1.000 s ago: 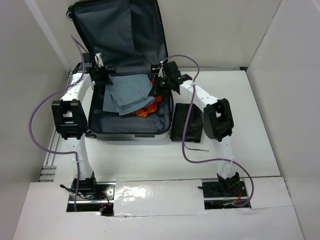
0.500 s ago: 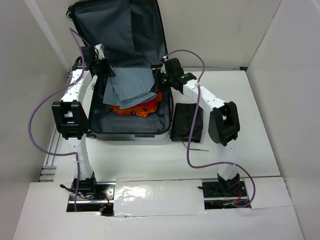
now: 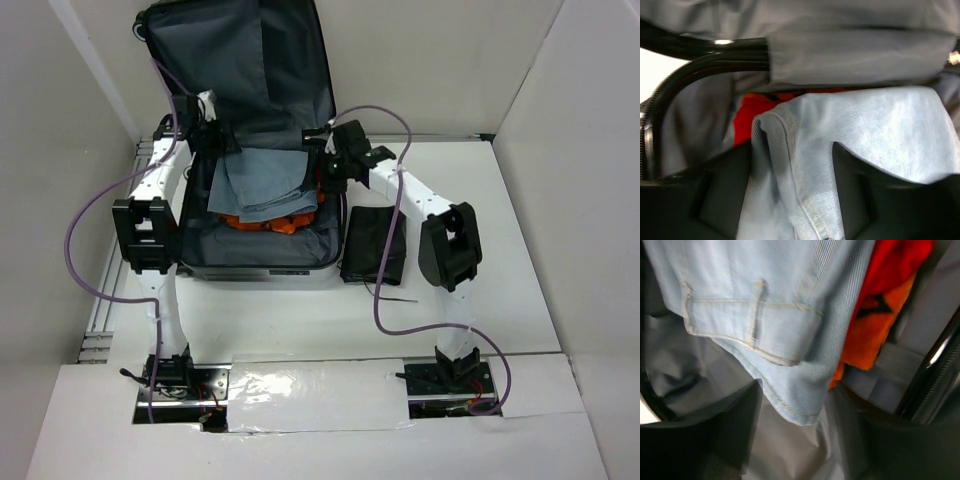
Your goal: Pack the luggage
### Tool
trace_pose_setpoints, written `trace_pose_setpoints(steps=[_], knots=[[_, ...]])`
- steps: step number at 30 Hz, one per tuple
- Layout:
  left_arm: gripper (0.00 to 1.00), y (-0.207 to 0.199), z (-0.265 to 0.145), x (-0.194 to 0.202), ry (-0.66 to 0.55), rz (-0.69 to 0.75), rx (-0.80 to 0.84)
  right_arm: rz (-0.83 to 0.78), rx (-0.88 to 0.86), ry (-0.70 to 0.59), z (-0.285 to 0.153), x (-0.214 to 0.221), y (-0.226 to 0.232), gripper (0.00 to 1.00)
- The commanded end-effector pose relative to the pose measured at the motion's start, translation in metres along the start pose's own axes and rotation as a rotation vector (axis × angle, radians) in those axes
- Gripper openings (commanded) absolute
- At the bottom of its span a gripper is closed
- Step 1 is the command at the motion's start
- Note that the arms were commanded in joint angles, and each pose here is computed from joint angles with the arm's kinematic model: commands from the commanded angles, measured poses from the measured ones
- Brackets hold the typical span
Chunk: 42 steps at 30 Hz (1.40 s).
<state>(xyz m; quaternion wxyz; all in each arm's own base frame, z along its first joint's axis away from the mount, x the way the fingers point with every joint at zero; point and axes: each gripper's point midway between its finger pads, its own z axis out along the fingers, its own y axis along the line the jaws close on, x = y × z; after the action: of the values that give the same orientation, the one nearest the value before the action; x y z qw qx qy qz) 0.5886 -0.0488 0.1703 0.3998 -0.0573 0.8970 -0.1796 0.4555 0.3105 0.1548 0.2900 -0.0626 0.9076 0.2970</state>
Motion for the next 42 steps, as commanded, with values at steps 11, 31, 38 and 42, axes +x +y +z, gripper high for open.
trace_pose_setpoints(steps=[11,31,38,42], knots=[[0.87,-0.044,-0.163,-0.111,-0.363,0.136,-0.054,-0.064,0.045,-0.306,-0.144,-0.095,0.007,0.95],[0.92,-0.069,-0.271,0.019,-0.303,0.125,0.066,0.351,0.222,-0.171,-0.167,0.104,-0.184,0.99],[0.92,-0.064,-0.275,0.036,-0.273,0.121,0.049,0.386,0.151,-0.114,-0.128,0.118,-0.204,0.86],[0.92,-0.062,-0.274,0.043,-0.256,0.125,0.044,0.413,0.166,-0.075,-0.115,0.123,-0.211,0.84]])
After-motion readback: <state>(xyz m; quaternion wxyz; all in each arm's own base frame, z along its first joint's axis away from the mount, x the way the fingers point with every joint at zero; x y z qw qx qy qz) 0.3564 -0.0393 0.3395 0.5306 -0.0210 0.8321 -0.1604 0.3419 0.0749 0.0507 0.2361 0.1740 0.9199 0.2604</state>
